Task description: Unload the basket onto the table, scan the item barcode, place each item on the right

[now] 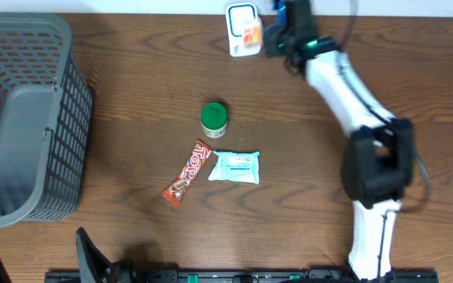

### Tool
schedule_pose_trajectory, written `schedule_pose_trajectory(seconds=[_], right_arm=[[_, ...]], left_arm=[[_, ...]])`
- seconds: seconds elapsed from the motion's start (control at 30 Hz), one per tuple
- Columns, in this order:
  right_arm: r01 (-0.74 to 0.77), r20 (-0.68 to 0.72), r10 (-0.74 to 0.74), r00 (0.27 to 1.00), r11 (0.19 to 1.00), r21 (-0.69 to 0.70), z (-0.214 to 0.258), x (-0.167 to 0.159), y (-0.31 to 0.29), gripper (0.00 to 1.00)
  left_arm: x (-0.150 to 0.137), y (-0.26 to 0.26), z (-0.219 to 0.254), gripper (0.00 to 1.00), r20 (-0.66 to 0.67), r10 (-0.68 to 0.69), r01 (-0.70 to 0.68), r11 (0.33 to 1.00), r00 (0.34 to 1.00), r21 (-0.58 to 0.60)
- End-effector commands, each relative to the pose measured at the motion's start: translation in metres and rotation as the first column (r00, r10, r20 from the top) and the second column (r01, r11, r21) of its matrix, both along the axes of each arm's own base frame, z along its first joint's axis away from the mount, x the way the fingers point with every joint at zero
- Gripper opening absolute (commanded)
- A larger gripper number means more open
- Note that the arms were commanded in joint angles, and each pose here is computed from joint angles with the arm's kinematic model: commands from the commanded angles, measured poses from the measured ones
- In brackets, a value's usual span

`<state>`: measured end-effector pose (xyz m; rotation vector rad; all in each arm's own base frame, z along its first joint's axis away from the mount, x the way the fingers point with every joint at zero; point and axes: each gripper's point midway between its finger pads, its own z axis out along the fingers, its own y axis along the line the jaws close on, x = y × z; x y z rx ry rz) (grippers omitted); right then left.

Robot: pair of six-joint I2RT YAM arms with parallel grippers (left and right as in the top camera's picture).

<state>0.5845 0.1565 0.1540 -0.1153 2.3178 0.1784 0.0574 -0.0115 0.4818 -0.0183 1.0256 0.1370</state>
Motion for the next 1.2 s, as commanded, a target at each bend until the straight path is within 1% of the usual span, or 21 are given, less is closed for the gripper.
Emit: schedule_pose_trajectory(seconds=[0.0,0.1,0.13,0.17,0.23,0.3,0.37,0.43,0.5,0.57,0.77,0.93,1.0,1.07,1.17], right_arm=[[0.122,0.054,-0.122,0.991,0.992,-0.008,0.073,-0.017,-0.058,0.18],[0.221,-0.026,-0.222,0.975,0.975,-0.024,0.082,-0.044,-0.105,0.2],[0.257,-0.074,-0.256,0.964,0.966,0.008,0.081,-0.054,-0.117,0.21],[0.246,-0.102,-0.242,0.965,0.969,0.027,0.079,-0.058,-0.118,0.27],[0.183,-0.166,-0.173,0.971,0.982,0.05,0.068,-0.068,-0.111,0.41],[0.149,-0.242,-0.134,0.961,0.988,0.045,0.05,-0.078,-0.101,0.59],[0.127,-0.31,-0.112,0.944,0.991,0.028,0.03,-0.087,-0.09,0.68],[0.08,-0.347,-0.071,0.935,0.997,0.013,0.012,-0.089,-0.072,0.76],[0.019,-0.372,-0.019,0.928,1.0,-0.004,-0.006,-0.09,-0.051,0.91],[-0.021,-0.402,0.015,0.915,1.0,-0.011,-0.025,-0.092,-0.031,0.99],[-0.051,-0.477,0.044,0.878,0.999,-0.002,-0.086,-0.096,0.022,0.99],[-0.103,-0.463,0.083,0.883,0.994,-0.019,-0.114,-0.092,0.053,0.99],[-0.085,-0.433,0.05,0.9,0.995,-0.061,-0.124,-0.084,0.053,0.99],[-0.032,-0.406,-0.011,0.914,0.995,-0.1,-0.132,-0.075,0.048,0.99],[-0.01,-0.399,-0.031,0.917,0.995,-0.1,-0.147,-0.069,0.048,0.99]], left_arm=[[-0.004,-0.01,0.001,0.98,0.013,-0.06,0.06,0.998,0.998,0.026],[-0.005,-0.011,0.001,0.98,0.013,-0.068,0.068,0.997,0.998,0.027],[-0.005,-0.011,0.001,0.98,0.013,-0.073,0.072,0.997,0.997,0.026],[-0.005,-0.011,0.001,0.98,0.013,-0.075,0.075,0.997,0.997,0.026],[-0.005,-0.012,0.001,0.98,0.013,-0.083,0.083,0.996,0.996,0.026],[-0.005,-0.012,0.001,0.98,0.013,-0.089,0.089,0.996,0.996,0.027],[-0.005,-0.012,0.001,0.98,0.013,-0.091,0.09,0.996,0.996,0.027],[-0.005,-0.012,0.001,0.98,0.013,-0.091,0.09,0.996,0.996,0.027],[-0.005,-0.012,0.001,0.98,0.013,-0.091,0.09,0.996,0.996,0.027],[-0.005,-0.012,0.001,0.98,0.013,-0.091,0.09,0.996,0.996,0.027],[-0.005,-0.012,0.001,0.98,0.012,-0.09,0.09,0.996,0.996,0.026],[-0.005,-0.012,0.001,0.98,0.012,-0.091,0.09,0.996,0.996,0.026],[-0.005,-0.012,0.001,0.98,0.011,-0.09,0.09,0.996,0.996,0.026],[-0.004,-0.012,0.0,0.98,0.007,-0.09,0.09,0.996,0.996,0.024],[-0.004,-0.012,-0.001,0.98,0.002,-0.09,0.09,0.996,0.996,0.023]])
